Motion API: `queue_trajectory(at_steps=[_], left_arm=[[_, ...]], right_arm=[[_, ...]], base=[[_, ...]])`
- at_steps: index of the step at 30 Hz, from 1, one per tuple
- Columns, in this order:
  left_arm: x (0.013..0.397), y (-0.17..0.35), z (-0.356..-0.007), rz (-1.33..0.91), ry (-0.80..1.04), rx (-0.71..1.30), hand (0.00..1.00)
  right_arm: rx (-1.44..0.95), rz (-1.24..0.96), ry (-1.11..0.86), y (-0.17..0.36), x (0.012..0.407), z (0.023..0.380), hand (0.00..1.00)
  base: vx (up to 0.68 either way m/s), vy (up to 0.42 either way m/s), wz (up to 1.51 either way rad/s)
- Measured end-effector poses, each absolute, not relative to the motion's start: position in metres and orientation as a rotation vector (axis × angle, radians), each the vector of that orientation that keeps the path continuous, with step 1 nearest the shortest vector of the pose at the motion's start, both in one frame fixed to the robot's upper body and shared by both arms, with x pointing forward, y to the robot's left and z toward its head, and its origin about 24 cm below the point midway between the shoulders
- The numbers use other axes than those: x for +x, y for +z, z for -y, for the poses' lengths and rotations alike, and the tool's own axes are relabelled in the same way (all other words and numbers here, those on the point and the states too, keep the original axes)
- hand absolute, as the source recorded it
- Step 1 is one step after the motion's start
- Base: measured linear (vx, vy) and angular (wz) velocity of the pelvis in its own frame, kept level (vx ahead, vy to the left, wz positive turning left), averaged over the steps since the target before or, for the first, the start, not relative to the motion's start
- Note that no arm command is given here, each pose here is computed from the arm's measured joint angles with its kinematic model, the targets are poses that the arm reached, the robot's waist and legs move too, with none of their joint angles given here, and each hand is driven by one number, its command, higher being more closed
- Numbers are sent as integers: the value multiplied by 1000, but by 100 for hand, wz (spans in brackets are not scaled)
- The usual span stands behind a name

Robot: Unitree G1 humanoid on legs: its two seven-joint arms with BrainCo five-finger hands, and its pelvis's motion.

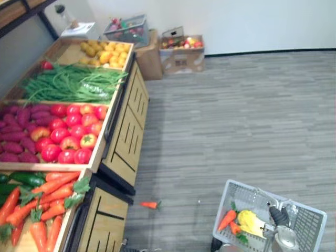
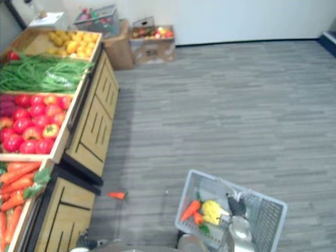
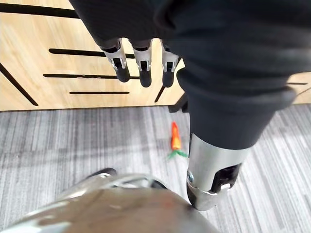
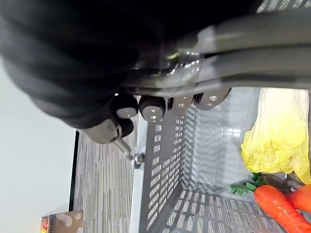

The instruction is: Pick vegetable in the basket

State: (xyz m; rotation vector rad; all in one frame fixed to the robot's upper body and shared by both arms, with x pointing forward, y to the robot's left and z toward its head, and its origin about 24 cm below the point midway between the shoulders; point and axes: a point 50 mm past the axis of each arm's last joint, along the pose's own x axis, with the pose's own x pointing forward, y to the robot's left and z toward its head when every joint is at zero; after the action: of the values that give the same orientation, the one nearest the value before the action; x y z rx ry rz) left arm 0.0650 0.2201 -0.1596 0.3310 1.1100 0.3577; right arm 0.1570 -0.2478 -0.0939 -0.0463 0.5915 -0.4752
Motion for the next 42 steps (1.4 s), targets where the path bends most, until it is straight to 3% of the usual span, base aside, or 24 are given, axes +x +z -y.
queue_trajectory(at_steps=[11, 24, 35, 42], left_arm=[[56, -162, -217, -1136, 321, 357, 0], [79, -155, -226, -1062, 260, 444, 0], [77, -156, -214, -1060, 342, 345, 0], [69, -158, -216, -1088, 436, 265, 0]], right_arm=[[-71, -551, -484, -87, 157, 255, 100], [-40, -463, -466, -75, 183, 245, 100], [-31, -558, -605, -89, 139, 264, 100], [-22, -569, -672, -89, 130, 276, 100]], base=[[125, 193, -45], [174, -29, -15], [279, -352, 62], [60, -40, 26]])
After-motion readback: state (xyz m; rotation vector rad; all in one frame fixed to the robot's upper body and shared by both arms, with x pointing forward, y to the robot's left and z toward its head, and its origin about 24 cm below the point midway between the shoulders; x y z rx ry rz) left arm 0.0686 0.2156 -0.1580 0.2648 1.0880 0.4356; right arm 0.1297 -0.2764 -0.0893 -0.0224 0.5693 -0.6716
